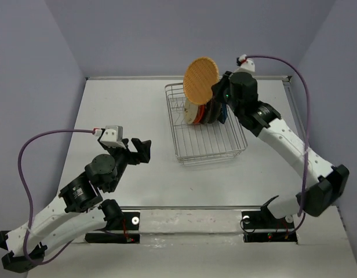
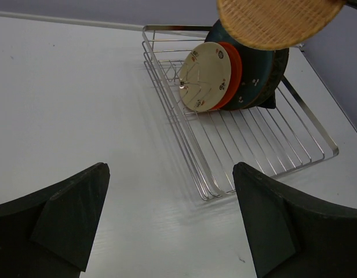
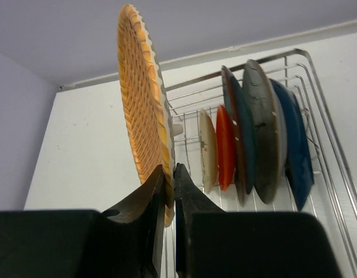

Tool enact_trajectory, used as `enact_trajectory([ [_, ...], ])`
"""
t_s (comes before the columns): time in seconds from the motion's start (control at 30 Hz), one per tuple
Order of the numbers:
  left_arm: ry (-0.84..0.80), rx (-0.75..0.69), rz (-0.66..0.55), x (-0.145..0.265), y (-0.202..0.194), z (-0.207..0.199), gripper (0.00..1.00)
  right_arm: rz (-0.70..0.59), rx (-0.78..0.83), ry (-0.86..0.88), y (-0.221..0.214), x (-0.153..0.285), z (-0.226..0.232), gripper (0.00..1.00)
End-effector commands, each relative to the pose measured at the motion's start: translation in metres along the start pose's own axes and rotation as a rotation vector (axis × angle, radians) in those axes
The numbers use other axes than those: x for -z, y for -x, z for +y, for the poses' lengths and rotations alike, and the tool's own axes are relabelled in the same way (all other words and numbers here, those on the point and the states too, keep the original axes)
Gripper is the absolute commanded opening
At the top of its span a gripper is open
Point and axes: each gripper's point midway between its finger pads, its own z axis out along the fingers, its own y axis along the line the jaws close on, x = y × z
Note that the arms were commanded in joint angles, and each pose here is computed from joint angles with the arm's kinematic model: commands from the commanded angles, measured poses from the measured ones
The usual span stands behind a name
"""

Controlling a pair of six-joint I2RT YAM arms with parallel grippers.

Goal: Load the plates into the dish rack

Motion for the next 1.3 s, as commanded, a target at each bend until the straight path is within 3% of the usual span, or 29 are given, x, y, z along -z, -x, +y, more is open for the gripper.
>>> enact_trajectory([
  [0.0, 0.006, 0.037, -0.063, 0.003, 0.015, 0.004, 0.99, -0.122, 0.070, -0.110, 0.036, -0.016, 0.027, 0.07],
  [0.17, -0.008, 0.055, -0.077, 0.006, 0.019, 0.004, 0.99, -0.061, 0.099, -0.172, 0.003, -0.052, 0.033, 0.07],
  [0.47, -0.025, 0.068, -0.095, 0.012, 0.025, 0.004, 0.99, -0.030, 0.174, -0.299, -0.040, -0.074, 0.028, 0.07],
  [1.27, -0.026, 0.063, -0.092, 0.010, 0.024, 0.004, 0.99, 0.143, 0.286, -0.297, -0.137, -0.108, 0.026, 0.07],
])
